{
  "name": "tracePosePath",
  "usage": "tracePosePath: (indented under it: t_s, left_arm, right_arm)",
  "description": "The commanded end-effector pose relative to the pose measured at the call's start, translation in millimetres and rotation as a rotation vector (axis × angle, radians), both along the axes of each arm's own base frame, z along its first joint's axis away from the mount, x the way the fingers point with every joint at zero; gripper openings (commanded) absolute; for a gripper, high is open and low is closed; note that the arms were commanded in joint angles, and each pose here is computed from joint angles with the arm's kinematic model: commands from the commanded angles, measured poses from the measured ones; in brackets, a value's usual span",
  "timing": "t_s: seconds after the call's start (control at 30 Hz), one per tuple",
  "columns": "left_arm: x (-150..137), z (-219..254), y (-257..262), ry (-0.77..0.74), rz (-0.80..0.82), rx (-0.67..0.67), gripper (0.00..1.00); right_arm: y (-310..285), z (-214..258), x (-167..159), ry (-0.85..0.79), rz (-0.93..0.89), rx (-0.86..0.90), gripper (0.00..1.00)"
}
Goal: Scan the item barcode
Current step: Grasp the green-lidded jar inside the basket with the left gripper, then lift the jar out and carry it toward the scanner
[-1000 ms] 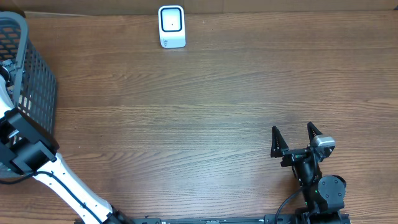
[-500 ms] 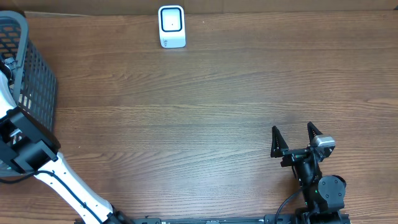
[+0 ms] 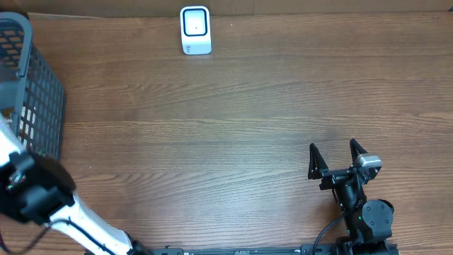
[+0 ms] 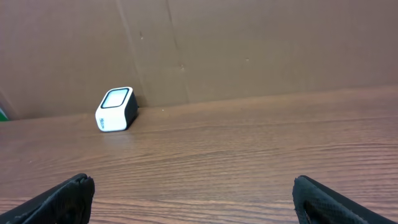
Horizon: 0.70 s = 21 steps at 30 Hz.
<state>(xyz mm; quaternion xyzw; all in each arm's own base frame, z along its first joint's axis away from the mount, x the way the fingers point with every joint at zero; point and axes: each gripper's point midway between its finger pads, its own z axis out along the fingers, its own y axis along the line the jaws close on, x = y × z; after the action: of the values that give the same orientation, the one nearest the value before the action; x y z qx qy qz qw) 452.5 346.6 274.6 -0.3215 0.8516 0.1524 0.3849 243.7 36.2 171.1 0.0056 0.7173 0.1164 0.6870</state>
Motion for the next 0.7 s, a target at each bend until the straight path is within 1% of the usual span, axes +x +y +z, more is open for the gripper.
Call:
tracePosePath:
  t_s: [0.0,0.07,0.2,0.3,0.33,0.37,0.47,0.63,0.67]
  left_arm:
    - [-28.9,99.4,-22.3,-0.193,0.038,0.063,0.61]
    - [-40.6,128.3,-33.7,-0.259,0.043,0.070,0.62]
    - [-58.2,172.2,-69.9,-0.350,-0.043,0.064,0.61]
    - [-68.5,191.6,-109.7,-0.406,-0.125,-0.007,0.62]
    - [-68.1,193.3,-122.8,-0.413,-0.165,-0.032,0.62]
    - [-64.4,191.8,-151.6,-0.413,-0.261,-0.095,0.60]
    - [-58.6,179.2,-193.1,-0.372,-0.374,-0.193,0.57]
    - [-47.9,145.8,-256.8,-0.236,-0.506,-0.296,0.58]
    - [-44.1,135.2,-281.8,-0.190,-0.559,-0.324,0.59]
  right_arm:
    - [-0.5,-1.5,0.2,-0.005,-0.003,0.001,1.00]
    - [-0.5,-1.5,0.2,-0.005,-0.003,0.001,1.00]
    - [-0.5,-1.5,0.2,-0.005,-0.003,0.001,1.00]
    - [-0.5,-1.6,0.2,-0.004,-0.003,0.001,1.00]
    - [-0.5,-1.6,0.2,-0.004,-0.003,0.001,1.00]
    - [-0.5,-1.6,0.2,-0.004,-0.003,0.001,1.00]
    - [-0.5,-1.6,0.2,-0.004,-0.003,0.001,1.00]
    - [-0.5,-1.5,0.2,-0.005,-0.003,0.001,1.00]
    - [-0.5,-1.5,0.2,-0.005,-0.003,0.001,1.00]
